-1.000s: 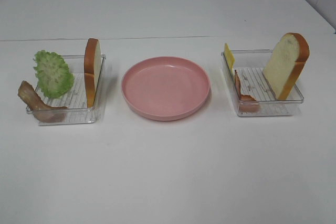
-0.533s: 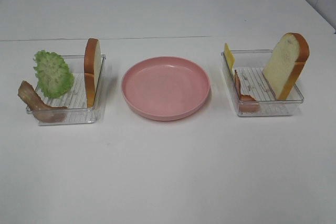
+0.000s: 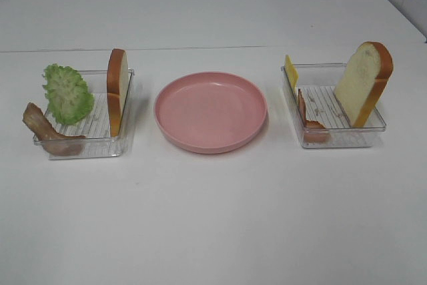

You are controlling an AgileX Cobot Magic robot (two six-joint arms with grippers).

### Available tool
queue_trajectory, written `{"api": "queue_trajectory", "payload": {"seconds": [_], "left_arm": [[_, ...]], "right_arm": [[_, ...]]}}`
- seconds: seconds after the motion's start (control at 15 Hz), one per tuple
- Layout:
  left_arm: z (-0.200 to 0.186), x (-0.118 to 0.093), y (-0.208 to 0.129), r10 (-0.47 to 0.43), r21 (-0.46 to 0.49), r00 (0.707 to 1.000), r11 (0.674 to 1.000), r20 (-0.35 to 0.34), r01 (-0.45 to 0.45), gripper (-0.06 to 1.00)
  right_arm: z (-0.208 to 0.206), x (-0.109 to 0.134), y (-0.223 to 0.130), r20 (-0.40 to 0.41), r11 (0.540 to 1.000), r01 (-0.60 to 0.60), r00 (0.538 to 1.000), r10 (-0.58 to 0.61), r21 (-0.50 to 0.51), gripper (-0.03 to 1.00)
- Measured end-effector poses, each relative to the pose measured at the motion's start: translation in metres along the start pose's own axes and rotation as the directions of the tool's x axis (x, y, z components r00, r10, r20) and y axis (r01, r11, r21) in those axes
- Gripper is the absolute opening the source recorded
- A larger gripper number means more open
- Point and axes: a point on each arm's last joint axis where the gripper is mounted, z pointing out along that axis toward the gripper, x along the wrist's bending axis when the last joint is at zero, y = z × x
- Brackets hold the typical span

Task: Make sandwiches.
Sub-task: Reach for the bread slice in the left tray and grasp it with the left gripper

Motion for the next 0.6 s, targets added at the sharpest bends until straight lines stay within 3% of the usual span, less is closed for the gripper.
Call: {"api": "queue_trajectory", "payload": {"seconds": [0.33, 0.6], "left_arm": [[0.013, 0.003, 0.021, -0.009, 0.024, 1.000, 1.000, -0.003, 0.009, 0.86], [0.052, 0.004, 0.066, -0.089, 0.104, 0.995, 0.991, 0.051, 0.083, 0.86]], "right_arm": [[0.000, 0.000, 0.000, 0.000, 1.000, 0.000, 1.000, 0.000, 0.000, 0.74], [0.000, 0.000, 0.000, 0.000, 1.000, 0.000, 1.000, 0.000, 0.000, 0.74]]}}
